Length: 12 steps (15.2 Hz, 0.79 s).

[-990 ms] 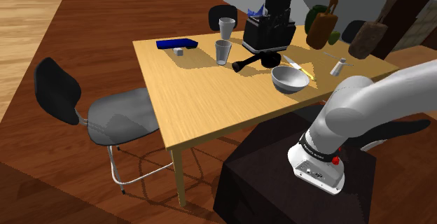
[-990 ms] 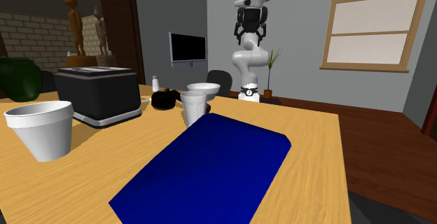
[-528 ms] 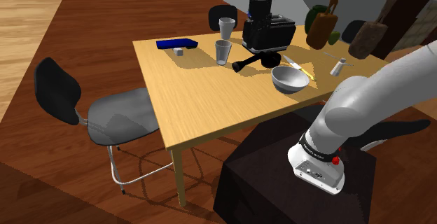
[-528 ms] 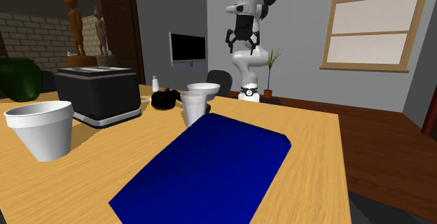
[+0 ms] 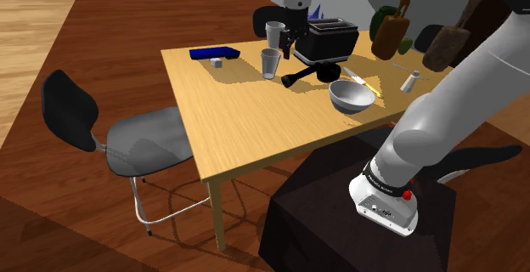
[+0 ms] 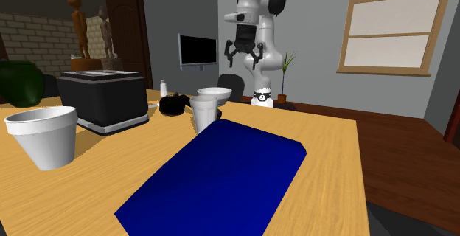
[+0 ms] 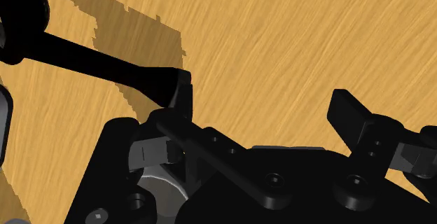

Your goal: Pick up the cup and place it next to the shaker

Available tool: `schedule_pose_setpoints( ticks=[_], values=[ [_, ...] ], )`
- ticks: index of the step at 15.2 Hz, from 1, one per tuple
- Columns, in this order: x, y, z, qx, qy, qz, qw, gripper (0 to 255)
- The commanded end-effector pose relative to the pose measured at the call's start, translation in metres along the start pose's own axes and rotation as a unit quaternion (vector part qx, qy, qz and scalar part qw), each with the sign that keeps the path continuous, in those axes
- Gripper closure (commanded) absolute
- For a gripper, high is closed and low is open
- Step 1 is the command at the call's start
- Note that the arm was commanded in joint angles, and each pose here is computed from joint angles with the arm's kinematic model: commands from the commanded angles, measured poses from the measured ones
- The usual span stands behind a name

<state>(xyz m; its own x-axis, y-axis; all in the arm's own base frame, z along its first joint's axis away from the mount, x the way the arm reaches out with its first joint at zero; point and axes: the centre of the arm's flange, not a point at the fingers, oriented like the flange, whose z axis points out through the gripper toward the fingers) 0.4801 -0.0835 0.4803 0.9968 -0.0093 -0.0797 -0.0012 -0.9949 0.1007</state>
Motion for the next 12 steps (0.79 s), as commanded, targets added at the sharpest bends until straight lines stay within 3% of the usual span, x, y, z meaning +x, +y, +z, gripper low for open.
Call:
schedule_pose_setpoints(
  ticks=[1, 12],
  values=[
    [0.022, 0.005, 0.009, -0.003, 0.004, -0.006, 1.0, 0],
    [0.146, 0.041, 0.06, -0.016, 0.021, -0.039, 0.9989, 0]
  ],
)
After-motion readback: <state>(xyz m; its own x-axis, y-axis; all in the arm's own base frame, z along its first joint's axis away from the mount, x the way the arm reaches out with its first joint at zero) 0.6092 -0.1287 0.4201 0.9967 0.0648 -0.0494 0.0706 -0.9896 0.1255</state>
